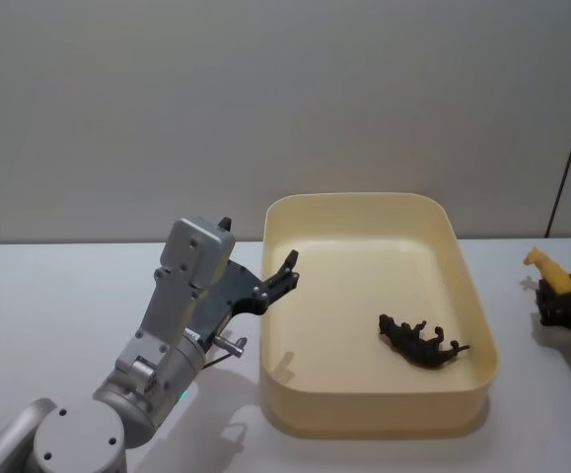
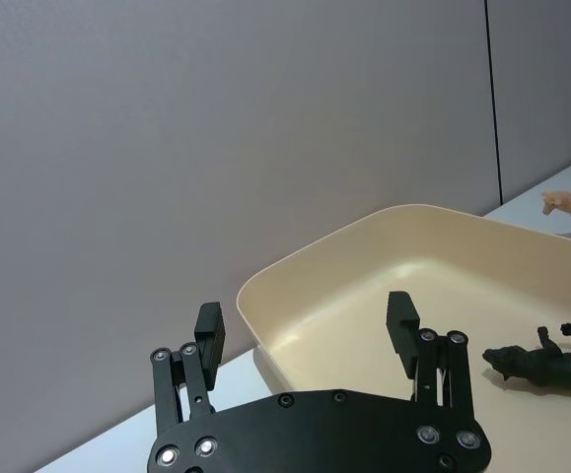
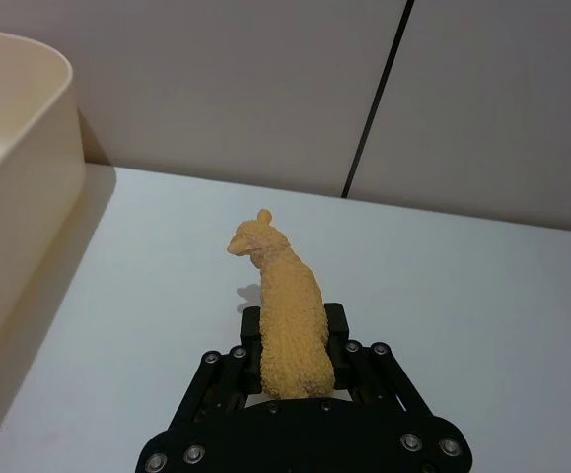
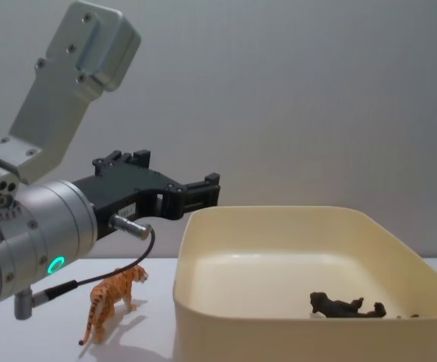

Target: Pick up the toy alternately with two hands and place it into the central storage box.

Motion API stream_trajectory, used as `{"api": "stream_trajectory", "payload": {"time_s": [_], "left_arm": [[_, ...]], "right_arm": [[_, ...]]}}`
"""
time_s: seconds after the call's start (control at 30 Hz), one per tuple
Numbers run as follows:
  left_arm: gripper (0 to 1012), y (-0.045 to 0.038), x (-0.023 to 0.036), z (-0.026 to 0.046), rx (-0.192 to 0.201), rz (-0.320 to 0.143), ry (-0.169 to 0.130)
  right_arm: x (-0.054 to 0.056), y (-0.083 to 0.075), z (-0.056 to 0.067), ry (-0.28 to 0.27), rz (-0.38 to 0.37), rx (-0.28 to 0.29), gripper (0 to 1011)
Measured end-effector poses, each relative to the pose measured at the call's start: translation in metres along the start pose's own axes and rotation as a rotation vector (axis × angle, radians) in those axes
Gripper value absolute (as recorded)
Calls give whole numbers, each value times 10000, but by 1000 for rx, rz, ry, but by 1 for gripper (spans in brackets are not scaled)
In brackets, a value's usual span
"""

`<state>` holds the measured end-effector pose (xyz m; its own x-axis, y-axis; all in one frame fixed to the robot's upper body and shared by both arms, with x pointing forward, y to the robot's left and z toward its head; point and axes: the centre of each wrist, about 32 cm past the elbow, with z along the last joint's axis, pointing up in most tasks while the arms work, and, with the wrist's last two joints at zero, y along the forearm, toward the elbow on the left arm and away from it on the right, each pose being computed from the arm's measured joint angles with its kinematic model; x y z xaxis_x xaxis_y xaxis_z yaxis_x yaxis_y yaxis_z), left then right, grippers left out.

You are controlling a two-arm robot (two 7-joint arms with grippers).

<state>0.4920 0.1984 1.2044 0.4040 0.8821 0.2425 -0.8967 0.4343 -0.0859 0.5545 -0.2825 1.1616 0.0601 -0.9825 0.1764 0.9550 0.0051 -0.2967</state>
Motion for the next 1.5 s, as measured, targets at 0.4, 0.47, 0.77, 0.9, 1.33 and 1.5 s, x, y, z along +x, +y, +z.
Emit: {"api": "stream_trajectory", "payload": {"time_s": [0.4,0.47,0.77,0.9,1.33,1.5], "left_arm": [[1001,0,0,0,0,0,0],[1001,0,0,0,0,0,0],[1001,0,0,0,0,0,0],[1001,0,0,0,0,0,0],[1001,0,0,0,0,0,0],[1001,0,0,0,0,0,0]], "right_arm": [[-13,-177,134,3,44,129,340],[-22,-218,189,8,61,156,340],[-95,-360,441,34,154,245,340],[-169,-412,568,47,219,271,340],[-489,-396,852,63,400,258,426],[-569,-378,904,62,439,247,567]]}}
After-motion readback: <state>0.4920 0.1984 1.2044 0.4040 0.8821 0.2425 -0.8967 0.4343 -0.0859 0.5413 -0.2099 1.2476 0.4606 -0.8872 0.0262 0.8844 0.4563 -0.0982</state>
